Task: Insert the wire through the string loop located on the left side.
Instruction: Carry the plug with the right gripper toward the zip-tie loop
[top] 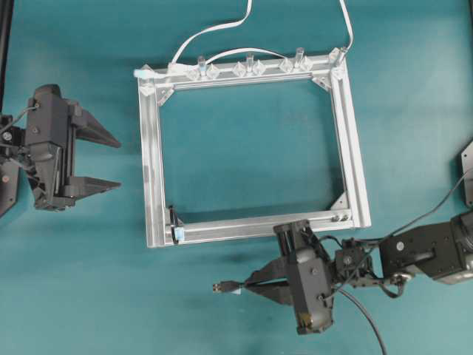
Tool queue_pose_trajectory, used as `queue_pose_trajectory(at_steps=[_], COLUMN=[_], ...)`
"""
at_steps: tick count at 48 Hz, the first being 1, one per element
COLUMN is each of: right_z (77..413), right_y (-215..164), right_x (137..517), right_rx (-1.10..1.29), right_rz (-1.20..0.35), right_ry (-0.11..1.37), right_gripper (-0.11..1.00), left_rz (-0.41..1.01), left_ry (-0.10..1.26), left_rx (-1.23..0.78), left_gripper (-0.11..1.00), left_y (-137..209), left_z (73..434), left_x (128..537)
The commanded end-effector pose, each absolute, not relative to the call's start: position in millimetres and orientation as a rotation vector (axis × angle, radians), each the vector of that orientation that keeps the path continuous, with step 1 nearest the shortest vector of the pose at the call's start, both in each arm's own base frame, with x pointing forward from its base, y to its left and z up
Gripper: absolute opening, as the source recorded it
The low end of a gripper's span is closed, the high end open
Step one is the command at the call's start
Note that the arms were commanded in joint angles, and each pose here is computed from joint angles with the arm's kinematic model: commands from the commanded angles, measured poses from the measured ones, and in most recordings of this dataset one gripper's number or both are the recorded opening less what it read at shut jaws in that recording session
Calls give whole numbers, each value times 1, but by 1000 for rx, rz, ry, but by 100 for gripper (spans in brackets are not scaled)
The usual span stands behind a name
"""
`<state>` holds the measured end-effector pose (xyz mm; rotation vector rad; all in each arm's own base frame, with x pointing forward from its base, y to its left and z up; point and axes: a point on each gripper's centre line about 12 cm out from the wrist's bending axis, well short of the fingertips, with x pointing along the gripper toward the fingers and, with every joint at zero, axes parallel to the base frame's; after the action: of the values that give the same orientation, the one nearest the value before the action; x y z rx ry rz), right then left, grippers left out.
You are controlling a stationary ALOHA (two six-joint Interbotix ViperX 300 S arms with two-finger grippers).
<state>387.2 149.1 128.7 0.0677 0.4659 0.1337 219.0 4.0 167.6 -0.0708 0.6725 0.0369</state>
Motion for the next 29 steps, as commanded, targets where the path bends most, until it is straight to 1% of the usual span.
queue_pose_trajectory(at_steps=[1, 29], right_z=[145, 153], right_y=[143, 114], right_x=[391, 398], right_rx=[78, 17], right_rz=[125, 85], right_ry=[423, 427], right_gripper=[7, 7], left_rz=[34, 34], left_ry=[659, 668], left_rx=[-68, -68], left_gripper=[91, 91], left_y=[3, 3], left_z=[171, 168], left_x=[221, 220])
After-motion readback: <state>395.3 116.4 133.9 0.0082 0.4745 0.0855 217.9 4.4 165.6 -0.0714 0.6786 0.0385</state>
